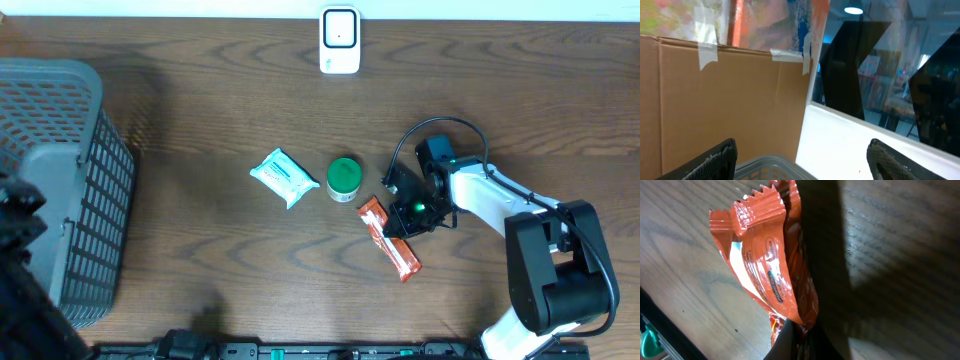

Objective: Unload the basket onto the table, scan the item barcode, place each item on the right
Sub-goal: 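Lift the snack bar and carry it up toward the white scanner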

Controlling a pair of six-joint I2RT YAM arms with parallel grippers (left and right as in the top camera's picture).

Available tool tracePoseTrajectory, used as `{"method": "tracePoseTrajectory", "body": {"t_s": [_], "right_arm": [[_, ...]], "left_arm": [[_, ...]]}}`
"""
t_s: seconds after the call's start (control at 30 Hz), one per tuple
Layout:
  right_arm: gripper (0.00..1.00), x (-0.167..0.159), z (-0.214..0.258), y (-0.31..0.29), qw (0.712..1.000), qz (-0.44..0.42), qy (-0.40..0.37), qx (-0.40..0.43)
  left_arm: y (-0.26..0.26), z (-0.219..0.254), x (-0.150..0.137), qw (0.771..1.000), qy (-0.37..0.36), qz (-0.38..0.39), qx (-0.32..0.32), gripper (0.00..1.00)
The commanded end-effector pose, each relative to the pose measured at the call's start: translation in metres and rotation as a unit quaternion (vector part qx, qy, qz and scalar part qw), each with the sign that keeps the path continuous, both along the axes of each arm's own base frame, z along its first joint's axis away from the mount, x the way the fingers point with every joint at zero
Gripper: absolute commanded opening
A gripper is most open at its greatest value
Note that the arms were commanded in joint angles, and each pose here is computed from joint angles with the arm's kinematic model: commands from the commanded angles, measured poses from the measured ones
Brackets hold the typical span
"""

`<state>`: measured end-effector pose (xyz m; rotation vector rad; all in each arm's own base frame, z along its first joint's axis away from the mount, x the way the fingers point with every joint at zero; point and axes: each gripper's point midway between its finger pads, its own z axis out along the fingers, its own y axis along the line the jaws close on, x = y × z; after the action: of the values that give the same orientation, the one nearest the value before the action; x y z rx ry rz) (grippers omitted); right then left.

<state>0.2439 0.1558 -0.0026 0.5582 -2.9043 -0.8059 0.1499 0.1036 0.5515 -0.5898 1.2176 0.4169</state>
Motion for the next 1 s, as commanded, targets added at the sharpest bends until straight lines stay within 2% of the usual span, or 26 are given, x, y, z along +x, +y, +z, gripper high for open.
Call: {"method": "tracePoseTrajectory", "body": {"t_s": [0.0,0.23,0.37,0.43,0.57,0.77,0.97], "right_arm": [[0.02,-0.002,0.006,0.006,1.0,-0.011,0.023,0.012],[0.02,0.003,0.103,0.033,0.99,-0.034,0.048,0.131],[0.02,0.016,0.162,0.045,0.977,-0.055,0.003,0.206],[0.02,0.032,0.194,0.044,0.967,-0.12,-0.021,0.223],[0.02,0.04,0.229,0.042,0.948,-0.2,-0.016,0.248],[0.02,0.037,0.268,0.043,0.912,-0.292,0.044,0.285],[0.02,0.031,0.296,0.051,0.897,-0.281,0.065,0.334]], "left_arm": [[0.003,-0.002,-0.01,1.0,-0.011,0.002,-0.005,0.83],[0.003,-0.005,-0.014,1.0,-0.015,0.002,-0.006,0.83],[0.003,-0.007,-0.01,1.0,-0.014,0.002,-0.006,0.83],[0.002,-0.009,-0.007,1.0,-0.013,0.002,-0.005,0.83],[0.002,-0.009,-0.007,1.0,-0.014,0.002,-0.006,0.83],[0.002,-0.009,-0.007,1.0,-0.014,0.002,-0.006,0.83],[0.002,-0.009,-0.007,1.0,-0.014,0.002,-0.006,0.83]]}}
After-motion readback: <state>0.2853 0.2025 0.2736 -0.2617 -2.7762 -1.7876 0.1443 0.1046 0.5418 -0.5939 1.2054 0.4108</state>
